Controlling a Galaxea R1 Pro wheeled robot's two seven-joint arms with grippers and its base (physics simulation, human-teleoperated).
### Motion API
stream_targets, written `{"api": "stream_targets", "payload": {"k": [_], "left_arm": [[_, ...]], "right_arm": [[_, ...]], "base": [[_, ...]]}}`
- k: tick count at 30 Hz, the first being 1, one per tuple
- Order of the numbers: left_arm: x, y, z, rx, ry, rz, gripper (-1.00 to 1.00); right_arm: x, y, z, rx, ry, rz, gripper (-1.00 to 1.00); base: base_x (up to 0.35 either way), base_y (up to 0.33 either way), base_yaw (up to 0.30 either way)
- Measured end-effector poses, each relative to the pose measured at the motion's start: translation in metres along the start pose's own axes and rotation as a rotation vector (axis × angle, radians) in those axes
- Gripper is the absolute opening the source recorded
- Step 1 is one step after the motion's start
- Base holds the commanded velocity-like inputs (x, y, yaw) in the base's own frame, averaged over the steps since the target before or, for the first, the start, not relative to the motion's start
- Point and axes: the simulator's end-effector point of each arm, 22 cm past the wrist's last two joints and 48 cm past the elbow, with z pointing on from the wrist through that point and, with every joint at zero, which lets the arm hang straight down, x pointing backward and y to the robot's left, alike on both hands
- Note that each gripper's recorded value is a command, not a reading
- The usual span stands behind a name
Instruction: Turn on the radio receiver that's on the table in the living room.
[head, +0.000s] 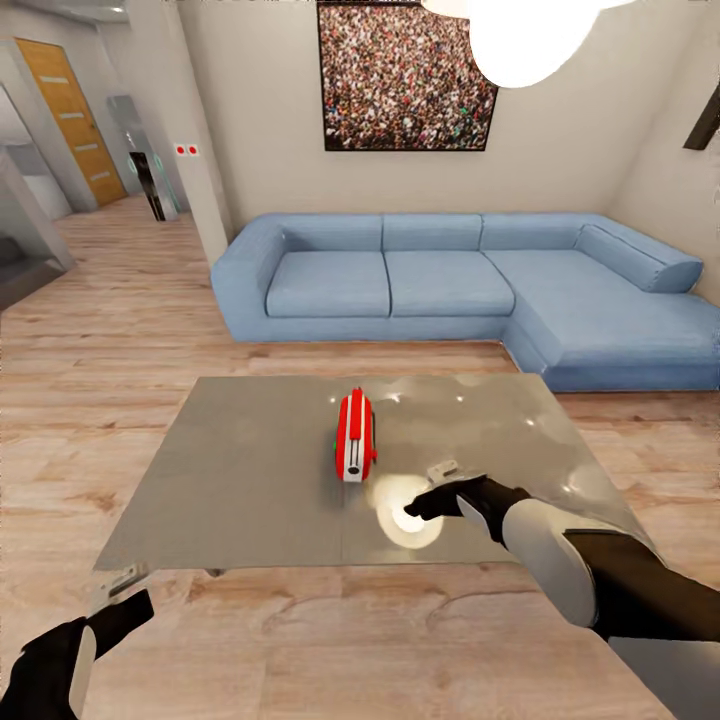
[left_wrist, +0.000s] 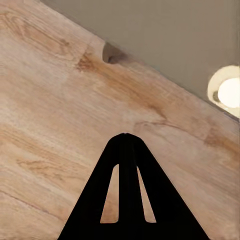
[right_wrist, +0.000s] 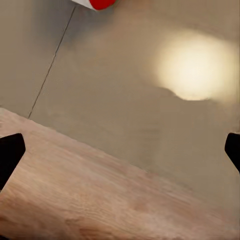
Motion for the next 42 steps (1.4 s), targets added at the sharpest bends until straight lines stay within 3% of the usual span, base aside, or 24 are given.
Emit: {"api": "stream_targets", "payload": {"k": [8,12,15,18,21,25,34,37,42], "left_arm": [[0.011,-0.015,-0.004,0.021,0.035,0.042,-1.00],[0.027,-0.016,0.000,0.008,0.055,0.114,-1.00],[0.065,-0.005,0.007,-0.018,0.110,0.195,-1.00],[0.123,0.016,0.014,-0.028,0.188,0.277,-1.00],[0.176,0.035,0.012,-0.009,0.238,0.318,-1.00],[0.221,0.050,0.003,0.018,0.261,0.333,-1.00],[0.301,0.060,-0.026,0.035,0.416,0.301,-1.00],[0.311,0.055,-0.029,0.044,0.430,0.295,-1.00],[0.331,0.028,-0.033,0.082,0.450,0.282,-1.00]], "right_arm": [[0.045,0.008,0.004,0.018,0.008,0.004,1.00],[0.075,0.018,0.005,0.006,0.039,0.013,1.00],[0.110,0.029,0.006,-0.002,0.064,0.023,1.00],[0.152,0.031,0.006,0.030,0.079,0.028,1.00],[0.191,0.034,0.003,0.069,0.093,0.034,1.00],[0.254,0.045,-0.002,0.102,0.156,0.063,1.00],[0.374,0.069,-0.027,0.167,0.309,0.162,1.00],[0.387,0.075,-0.031,0.166,0.329,0.167,1.00],[0.390,0.076,-0.032,0.166,0.335,0.167,1.00]], "base": [[-0.300,-0.136,0.000],[-0.235,-0.103,0.000],[-0.070,-0.025,0.000],[-0.017,-0.006,0.000],[-0.004,-0.002,0.000],[0.000,0.000,0.000],[0.000,0.000,0.000],[0.000,0.000,0.000],[0.000,0.000,0.000]]}}
